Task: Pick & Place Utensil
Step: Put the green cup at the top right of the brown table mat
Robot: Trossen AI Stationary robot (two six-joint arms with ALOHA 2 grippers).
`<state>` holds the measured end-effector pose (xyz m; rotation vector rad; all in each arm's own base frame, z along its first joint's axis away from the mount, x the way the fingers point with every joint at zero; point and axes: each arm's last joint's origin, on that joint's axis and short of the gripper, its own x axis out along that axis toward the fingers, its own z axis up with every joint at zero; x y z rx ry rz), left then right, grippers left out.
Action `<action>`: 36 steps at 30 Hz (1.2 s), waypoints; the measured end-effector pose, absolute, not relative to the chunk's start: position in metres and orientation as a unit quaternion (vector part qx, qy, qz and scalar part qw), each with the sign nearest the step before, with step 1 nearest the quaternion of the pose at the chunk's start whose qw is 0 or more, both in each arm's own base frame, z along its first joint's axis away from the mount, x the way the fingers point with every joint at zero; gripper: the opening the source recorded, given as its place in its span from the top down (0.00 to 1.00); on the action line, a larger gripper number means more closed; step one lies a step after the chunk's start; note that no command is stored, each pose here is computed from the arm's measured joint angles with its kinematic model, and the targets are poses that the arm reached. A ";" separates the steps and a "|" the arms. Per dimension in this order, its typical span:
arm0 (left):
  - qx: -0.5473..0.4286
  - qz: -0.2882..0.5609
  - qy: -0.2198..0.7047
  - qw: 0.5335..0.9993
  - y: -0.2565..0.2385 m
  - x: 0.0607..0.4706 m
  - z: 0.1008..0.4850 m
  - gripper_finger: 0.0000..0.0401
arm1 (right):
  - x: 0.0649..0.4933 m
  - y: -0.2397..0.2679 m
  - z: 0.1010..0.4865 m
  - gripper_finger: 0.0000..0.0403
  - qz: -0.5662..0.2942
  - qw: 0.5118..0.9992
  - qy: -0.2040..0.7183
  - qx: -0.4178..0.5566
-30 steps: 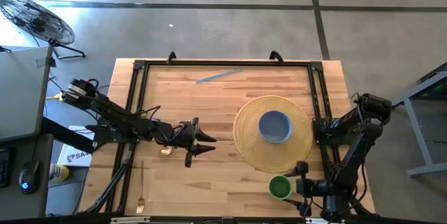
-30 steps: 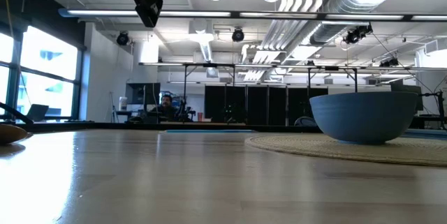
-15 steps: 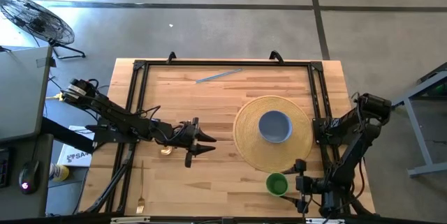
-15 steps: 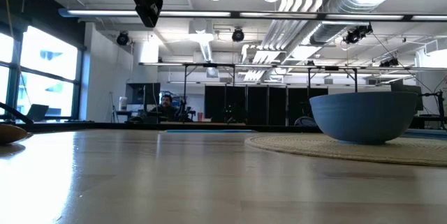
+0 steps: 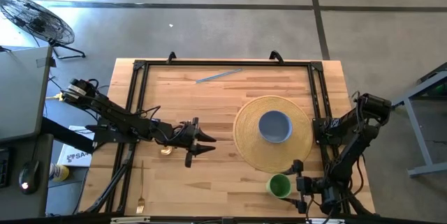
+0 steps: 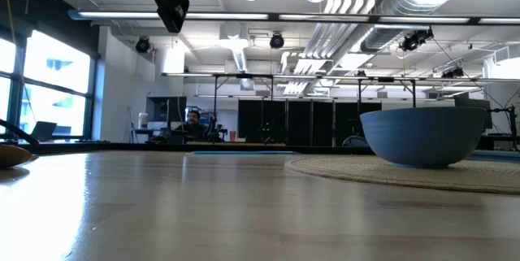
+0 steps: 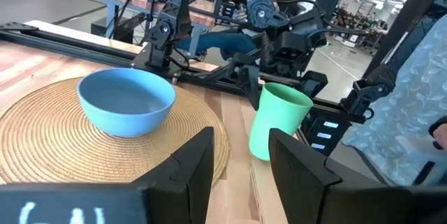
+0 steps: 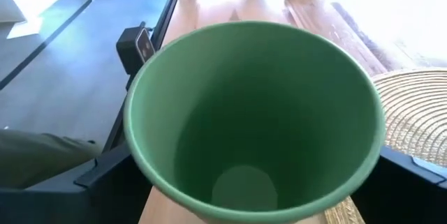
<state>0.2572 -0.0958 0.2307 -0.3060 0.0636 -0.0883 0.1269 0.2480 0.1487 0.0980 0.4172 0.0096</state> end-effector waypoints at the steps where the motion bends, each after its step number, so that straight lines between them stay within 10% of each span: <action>1: -0.152 -0.043 0.032 0.987 -0.096 0.257 0.231 0.66 | 0.127 0.248 0.149 0.01 0.004 0.977 0.206 0.049; 36: -0.163 -0.048 0.035 0.985 -0.096 0.257 0.230 0.66 | 0.135 0.251 0.134 0.01 -0.025 0.982 0.184 0.026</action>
